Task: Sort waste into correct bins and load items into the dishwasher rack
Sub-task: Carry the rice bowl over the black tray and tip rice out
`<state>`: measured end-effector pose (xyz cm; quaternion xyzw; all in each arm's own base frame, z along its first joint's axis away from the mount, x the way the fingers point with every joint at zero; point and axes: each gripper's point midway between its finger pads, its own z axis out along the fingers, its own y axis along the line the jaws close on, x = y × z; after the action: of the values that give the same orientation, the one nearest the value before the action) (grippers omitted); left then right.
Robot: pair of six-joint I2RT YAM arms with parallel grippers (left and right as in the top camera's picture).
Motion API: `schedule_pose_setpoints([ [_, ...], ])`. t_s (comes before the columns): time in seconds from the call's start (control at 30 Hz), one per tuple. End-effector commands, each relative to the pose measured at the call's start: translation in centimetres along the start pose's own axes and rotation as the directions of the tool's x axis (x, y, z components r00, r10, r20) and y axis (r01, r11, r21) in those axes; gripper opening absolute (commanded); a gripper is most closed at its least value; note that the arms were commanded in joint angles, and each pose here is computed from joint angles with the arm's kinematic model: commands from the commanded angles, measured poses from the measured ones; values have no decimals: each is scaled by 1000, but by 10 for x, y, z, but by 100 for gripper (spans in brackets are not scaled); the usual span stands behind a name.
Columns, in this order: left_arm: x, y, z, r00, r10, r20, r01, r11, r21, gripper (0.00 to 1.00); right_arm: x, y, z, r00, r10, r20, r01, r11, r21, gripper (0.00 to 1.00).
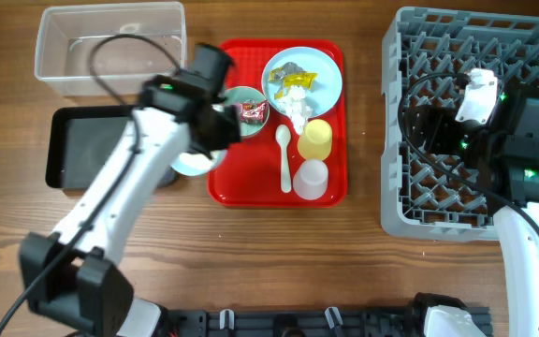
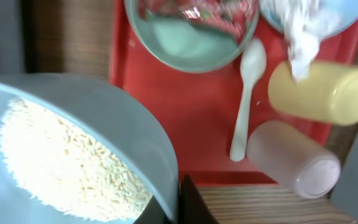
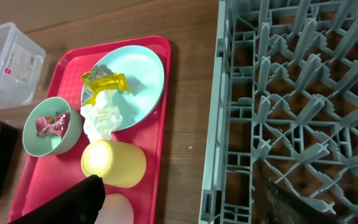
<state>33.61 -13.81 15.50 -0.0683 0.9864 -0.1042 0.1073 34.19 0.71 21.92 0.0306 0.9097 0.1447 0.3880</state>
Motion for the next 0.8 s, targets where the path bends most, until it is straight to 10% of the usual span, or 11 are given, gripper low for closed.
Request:
schedule_pose_setpoints([
  [0.0, -22, 22, -25, 999, -43, 15, 40, 988, 150, 4, -5, -4, -1, 1000, -12, 12, 12, 1000, 20, 80],
  [0.77, -74, 162, -28, 976, -210, 55, 97, 647, 757, 4, -5, -4, -1, 1000, -12, 12, 11, 1000, 20, 80],
])
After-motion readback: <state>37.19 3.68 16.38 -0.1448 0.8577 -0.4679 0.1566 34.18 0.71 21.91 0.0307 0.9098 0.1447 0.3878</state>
